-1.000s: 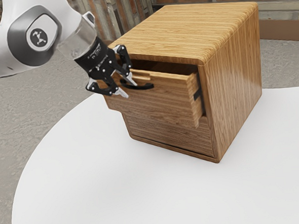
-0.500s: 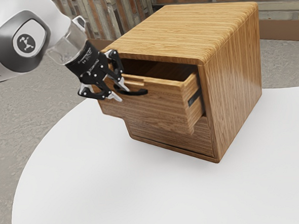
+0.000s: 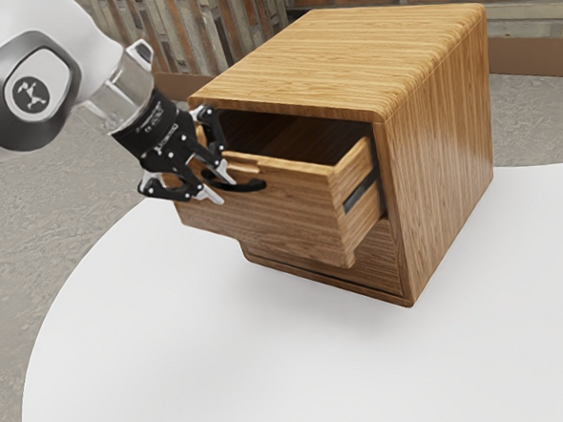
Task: Pull the drawer handle with one arm to open the drawer
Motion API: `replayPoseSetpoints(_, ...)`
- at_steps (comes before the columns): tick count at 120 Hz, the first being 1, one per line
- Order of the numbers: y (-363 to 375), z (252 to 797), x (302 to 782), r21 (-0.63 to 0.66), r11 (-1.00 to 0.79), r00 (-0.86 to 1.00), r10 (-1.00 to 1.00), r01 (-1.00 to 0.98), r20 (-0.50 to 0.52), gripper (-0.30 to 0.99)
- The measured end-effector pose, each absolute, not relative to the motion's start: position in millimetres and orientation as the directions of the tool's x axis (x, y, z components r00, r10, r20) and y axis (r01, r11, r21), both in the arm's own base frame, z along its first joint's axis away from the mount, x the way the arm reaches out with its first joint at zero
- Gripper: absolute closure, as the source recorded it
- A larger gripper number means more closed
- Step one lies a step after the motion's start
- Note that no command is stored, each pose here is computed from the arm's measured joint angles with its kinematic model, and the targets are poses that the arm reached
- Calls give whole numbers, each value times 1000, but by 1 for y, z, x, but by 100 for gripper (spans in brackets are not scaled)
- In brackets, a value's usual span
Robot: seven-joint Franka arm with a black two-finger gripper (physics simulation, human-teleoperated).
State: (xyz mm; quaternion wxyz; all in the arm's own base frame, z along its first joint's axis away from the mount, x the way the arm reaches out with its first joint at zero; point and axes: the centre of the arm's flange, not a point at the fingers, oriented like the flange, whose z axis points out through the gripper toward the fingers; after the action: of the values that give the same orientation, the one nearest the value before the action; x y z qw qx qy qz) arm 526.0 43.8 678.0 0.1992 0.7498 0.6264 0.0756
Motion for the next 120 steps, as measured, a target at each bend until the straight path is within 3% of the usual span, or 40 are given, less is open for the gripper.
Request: replayPoseSetpoints(120, 47, 682, 480, 400, -126, 202, 967, 908, -153, 64)
